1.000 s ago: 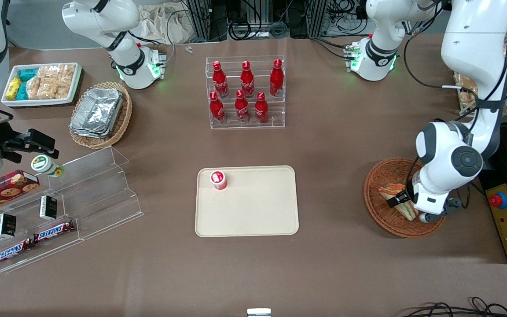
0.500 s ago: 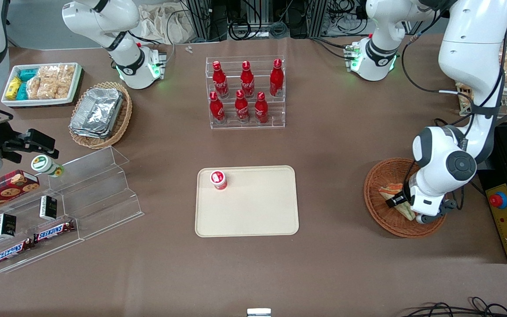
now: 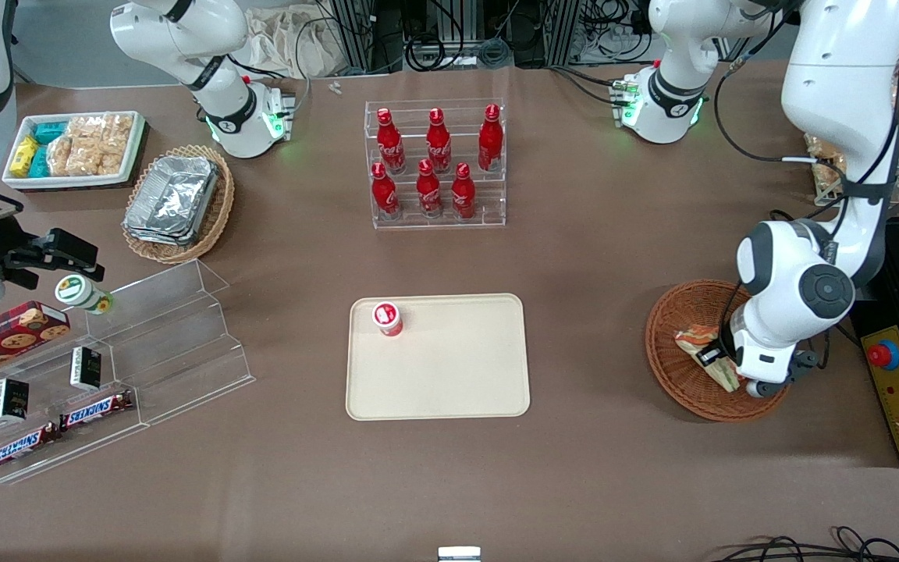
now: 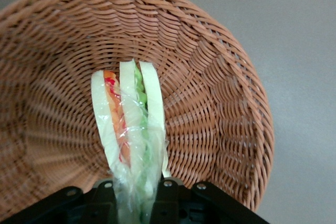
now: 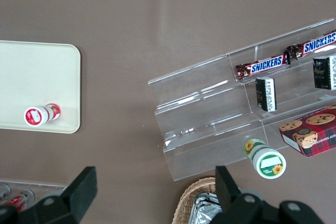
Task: Place sandwich from basket to tray
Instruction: 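Lift the sandwich and carry it over the cream tray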
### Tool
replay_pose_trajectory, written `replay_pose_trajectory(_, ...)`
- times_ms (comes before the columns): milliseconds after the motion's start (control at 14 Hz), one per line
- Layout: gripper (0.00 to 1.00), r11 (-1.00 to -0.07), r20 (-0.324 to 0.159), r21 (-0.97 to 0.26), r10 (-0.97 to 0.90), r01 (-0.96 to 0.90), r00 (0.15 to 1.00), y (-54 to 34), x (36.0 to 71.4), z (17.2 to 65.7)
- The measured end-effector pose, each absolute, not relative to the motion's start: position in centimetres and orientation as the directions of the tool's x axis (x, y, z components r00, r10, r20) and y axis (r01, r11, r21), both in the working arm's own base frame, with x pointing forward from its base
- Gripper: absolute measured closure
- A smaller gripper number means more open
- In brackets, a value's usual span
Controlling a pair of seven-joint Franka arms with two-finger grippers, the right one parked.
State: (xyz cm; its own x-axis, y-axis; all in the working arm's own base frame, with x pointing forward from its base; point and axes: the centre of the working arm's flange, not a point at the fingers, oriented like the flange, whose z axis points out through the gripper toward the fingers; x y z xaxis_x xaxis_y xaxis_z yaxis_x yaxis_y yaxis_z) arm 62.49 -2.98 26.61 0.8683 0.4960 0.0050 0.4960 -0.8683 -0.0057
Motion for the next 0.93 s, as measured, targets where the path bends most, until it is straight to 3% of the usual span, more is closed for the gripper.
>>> replay_pose_trajectory(429,0.83,-0.872,-0.102,-0.079,0.489,0.483,0.866,-3.8,62.7,40.8)
replay_pose_trajectory(643,0.84,-0.890,-0.131,-0.087,0.455,0.447,0.881,-6.1,62.4,48.2)
replay_pose_trajectory(929,0.84,-0.931,-0.146,-0.056,0.365,0.361,0.919,-12.2,61.4,52.6)
